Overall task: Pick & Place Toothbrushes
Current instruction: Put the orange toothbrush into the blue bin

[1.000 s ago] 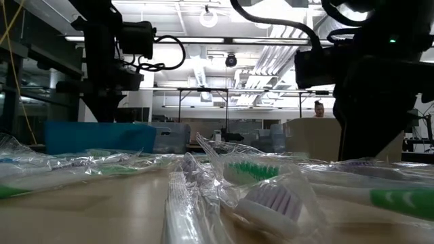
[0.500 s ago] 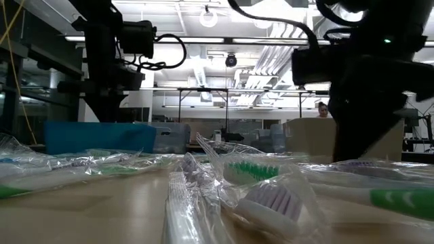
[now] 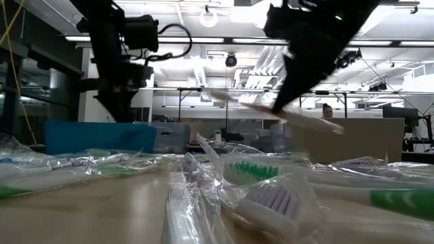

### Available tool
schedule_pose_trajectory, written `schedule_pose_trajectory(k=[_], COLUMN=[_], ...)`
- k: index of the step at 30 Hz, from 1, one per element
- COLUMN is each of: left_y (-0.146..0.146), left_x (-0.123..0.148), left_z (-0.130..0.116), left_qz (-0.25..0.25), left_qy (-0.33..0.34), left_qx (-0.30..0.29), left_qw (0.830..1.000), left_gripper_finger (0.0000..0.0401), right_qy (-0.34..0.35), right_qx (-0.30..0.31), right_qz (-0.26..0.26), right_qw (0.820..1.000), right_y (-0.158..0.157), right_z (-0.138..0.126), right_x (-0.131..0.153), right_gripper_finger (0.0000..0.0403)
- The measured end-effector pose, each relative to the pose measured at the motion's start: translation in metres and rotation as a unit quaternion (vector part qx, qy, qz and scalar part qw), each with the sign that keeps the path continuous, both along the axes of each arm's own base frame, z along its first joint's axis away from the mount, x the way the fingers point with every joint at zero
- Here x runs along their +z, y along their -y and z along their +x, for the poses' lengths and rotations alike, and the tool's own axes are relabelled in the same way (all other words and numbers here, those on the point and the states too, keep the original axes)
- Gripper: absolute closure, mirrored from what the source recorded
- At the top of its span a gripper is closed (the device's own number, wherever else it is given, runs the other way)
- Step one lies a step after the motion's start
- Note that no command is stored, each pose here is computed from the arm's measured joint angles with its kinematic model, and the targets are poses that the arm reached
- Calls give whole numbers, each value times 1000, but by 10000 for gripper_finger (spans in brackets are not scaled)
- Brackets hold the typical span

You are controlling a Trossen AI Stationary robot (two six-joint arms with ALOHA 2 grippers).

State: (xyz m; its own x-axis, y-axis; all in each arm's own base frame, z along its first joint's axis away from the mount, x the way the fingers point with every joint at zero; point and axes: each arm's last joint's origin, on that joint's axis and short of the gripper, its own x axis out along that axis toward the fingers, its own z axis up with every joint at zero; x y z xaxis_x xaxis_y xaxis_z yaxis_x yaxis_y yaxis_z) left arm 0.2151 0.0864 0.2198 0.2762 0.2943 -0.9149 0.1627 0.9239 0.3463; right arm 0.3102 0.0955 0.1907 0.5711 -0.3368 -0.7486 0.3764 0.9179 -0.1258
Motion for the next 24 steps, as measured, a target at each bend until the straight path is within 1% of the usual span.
schedule_pose_trajectory(k=[4,6,10,12,14,16,18,20,24], left_y=[-1,-2,-2,-1,-1,0,0,1,3], left_x=[12,19,32,37,44,47,53,58,68], left_z=[10,16,26,27,31,30,33,35,40], left_qz=[-14,-18,-27,-35,-29,-35,-34,-44,-61], left_qy=[54,91,179,208,243,258,293,320,377], left_qx=[-31,-54,-107,-125,-137,-147,-162,-182,-218], left_qw=[998,994,978,969,960,954,942,929,898], left_gripper_finger=[331,331,331,331,331,331,331,331,331], right_qy=[37,58,87,107,121,146,172,206,239], right_qx=[7,12,32,36,45,51,68,84,125], right_qz=[-55,-80,-118,-136,-156,-173,-186,-199,-230], right_qw=[998,995,989,984,979,973,965,954,935], right_y=[11,17,30,37,44,51,56,61,64], right_z=[9,14,26,32,35,38,39,40,38], right_x=[10,15,23,28,35,44,57,69,87], right_gripper_finger=[398,398,398,399,399,399,399,401,402])
